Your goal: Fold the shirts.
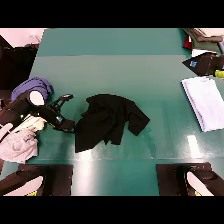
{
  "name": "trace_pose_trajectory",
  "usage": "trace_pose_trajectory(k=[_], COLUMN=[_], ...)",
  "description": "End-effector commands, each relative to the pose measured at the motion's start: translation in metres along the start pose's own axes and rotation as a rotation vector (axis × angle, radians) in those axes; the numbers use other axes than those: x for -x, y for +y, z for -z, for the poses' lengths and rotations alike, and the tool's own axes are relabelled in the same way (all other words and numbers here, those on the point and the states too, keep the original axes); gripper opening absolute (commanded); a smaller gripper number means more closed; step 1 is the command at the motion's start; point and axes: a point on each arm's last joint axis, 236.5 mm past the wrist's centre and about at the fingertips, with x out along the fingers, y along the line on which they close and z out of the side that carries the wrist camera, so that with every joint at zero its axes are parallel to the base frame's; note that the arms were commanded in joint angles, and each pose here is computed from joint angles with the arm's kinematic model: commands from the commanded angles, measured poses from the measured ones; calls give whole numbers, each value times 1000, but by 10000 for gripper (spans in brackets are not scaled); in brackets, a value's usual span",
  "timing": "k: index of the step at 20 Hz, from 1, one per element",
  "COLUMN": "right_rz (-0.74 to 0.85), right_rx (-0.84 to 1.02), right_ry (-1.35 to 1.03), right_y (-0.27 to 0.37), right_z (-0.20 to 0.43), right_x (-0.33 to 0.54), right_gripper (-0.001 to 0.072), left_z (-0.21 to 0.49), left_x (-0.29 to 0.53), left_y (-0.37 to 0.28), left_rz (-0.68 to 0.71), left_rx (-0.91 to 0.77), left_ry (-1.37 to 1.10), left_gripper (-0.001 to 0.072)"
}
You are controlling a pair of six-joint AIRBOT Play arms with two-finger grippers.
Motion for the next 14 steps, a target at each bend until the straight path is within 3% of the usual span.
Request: trace_pose_trajectory(k=[1, 4, 9, 10, 11, 12, 14], right_rz=[1, 0, 0, 0, 0, 0, 0], right_rx=[0, 1, 0, 0, 0, 0, 2], right_ry=[2, 2, 2, 2, 2, 5, 33], right_y=[0, 0, 0, 0, 0, 0, 0], right_z=[1, 1, 0, 0, 1, 1, 8], right_x=[0, 0, 0, 0, 0, 0, 0], right_gripper=[22, 22, 22, 23, 22, 22, 23], left_z=[10, 10, 27, 26, 25, 24, 18], left_x=[-24, -36, -49, -48, -47, -46, -36], left_y=[-4, -21, -21, -22, -25, -27, -30], left_rz=[52, 149, 164, 167, 178, 186, 188], left_rx=[87, 142, 172, 172, 172, 172, 130], left_ry=[2, -22, 22, 22, 19, 15, 9], left_gripper=[465, 464, 464, 418, 192, 20, 24])
